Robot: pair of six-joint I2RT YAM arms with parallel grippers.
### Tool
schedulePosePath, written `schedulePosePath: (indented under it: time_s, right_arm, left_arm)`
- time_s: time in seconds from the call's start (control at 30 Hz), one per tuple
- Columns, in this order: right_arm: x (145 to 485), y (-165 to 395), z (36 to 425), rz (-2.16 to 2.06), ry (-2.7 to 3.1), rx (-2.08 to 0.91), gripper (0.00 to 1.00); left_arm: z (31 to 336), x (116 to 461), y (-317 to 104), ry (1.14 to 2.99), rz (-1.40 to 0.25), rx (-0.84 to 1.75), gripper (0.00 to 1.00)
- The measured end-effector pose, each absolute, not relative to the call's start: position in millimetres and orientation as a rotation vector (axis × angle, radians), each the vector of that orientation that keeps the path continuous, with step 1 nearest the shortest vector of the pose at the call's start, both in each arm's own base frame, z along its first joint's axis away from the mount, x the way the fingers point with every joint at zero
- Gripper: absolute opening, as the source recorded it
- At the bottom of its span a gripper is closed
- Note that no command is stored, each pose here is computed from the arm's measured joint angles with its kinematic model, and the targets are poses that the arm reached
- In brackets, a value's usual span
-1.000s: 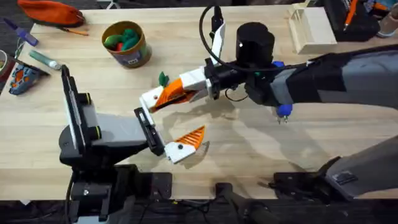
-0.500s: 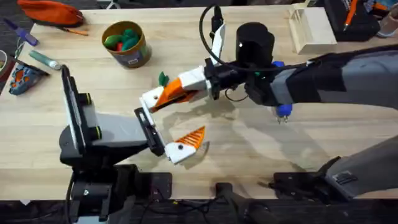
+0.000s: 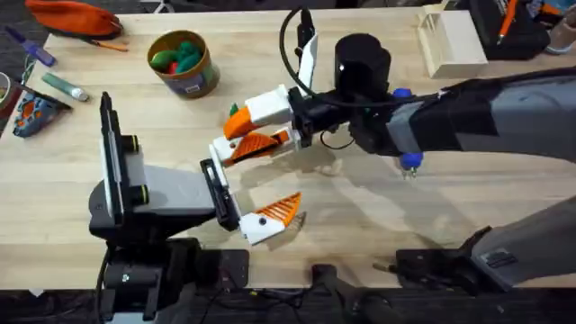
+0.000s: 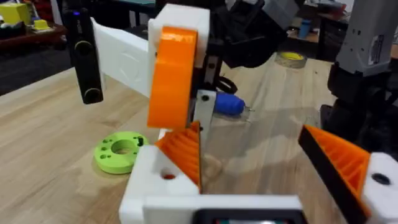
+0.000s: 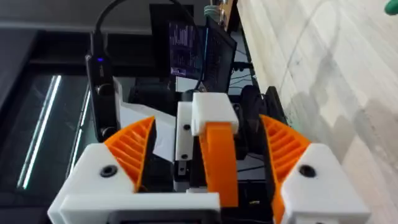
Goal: Pick up the gripper from the table and insert it into the empty holder that is missing its gripper. Then pick up a screw, insert it into the mounting hole, and use the screwdriver to tighten it. Finally, clean up the table by picking up the vegetable and placing it into the bucket.
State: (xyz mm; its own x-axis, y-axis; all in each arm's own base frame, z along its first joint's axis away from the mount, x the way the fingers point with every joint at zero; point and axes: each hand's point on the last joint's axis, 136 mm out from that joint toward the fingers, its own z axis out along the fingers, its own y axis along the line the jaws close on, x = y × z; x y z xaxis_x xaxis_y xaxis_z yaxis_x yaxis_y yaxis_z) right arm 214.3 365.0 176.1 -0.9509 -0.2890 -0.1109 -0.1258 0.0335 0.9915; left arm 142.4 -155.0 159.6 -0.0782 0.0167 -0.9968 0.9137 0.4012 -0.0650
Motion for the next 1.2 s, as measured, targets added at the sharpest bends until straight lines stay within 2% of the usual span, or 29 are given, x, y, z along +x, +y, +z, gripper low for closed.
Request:
schedulePosePath:
  time_s: [0.2, 0.47, 0.97, 1.2]
  right_arm:
    - [216.4, 363.6, 175.8, -2.059, -2.172, 0.430, 0.858]
    - [237.2, 342.0, 168.2, -2.019, -2.246, 0.309, 0.861]
    - [264.9, 258.9, 210.1, -2.058, -2.508, 0.250, 0.863]
    - [267.2, 209.5, 209.4, -1.854, -2.728, 0.079, 0.863]
  left_arm:
    - [159.6, 142.3, -155.1, 1.453, -0.935, 0.886, 0.985]
    - [159.6, 142.3, -155.1, 1.453, -0.935, 0.886, 0.985]
    - [159.6, 142.2, -155.1, 1.452, -0.935, 0.887, 0.985]
    - [159.5, 141.9, -155.3, 1.452, -0.937, 0.888, 0.987]
